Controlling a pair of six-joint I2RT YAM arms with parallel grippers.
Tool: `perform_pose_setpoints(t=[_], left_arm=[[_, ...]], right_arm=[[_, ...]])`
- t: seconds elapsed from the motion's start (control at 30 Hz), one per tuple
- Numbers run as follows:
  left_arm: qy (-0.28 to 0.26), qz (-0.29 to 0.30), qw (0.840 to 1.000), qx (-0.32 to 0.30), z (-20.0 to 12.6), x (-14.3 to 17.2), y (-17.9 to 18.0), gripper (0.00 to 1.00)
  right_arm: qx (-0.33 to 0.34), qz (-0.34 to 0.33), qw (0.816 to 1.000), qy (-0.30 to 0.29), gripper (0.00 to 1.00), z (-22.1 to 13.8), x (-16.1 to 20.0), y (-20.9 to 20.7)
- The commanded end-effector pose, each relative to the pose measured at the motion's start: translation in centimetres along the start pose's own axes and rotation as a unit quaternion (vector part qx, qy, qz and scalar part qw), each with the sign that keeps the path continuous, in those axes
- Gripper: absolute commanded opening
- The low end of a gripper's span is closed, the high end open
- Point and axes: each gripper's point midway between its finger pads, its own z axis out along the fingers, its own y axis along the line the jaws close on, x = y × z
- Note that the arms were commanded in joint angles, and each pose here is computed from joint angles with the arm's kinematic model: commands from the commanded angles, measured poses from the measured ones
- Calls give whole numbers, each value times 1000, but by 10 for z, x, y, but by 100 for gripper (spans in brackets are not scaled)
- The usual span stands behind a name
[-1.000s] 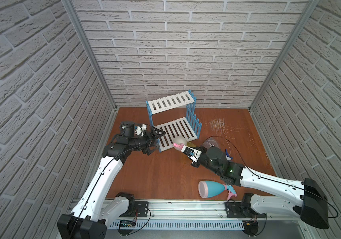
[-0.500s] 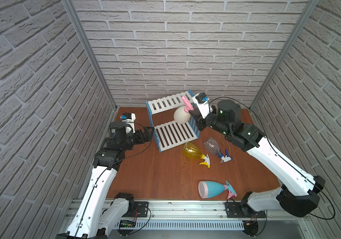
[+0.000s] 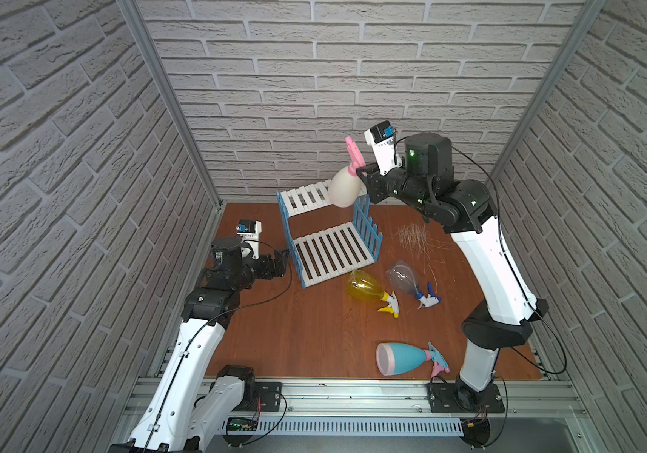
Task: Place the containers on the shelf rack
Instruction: 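Pick up a container from the center of the board.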
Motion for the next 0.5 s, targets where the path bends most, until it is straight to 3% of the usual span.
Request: perform_pose_setpoints(t=[0.0, 0.17, 0.3, 0.47], left_arm=[[-42, 36, 998, 23, -5, -15, -9, 98], [-71, 117, 988, 78, -5, -24, -37, 98], [-86, 185, 975, 86, 7, -42, -59, 98], [-87, 221, 965, 115, 28, -62, -87, 98]], right_arm=[[30, 23, 999, -11, 4, 5, -6, -21], [32, 39, 998, -27, 3, 15, -12, -34], [41, 48, 998, -29, 3, 25, -11, -46], [35, 70, 996, -30, 4, 45, -7, -60]])
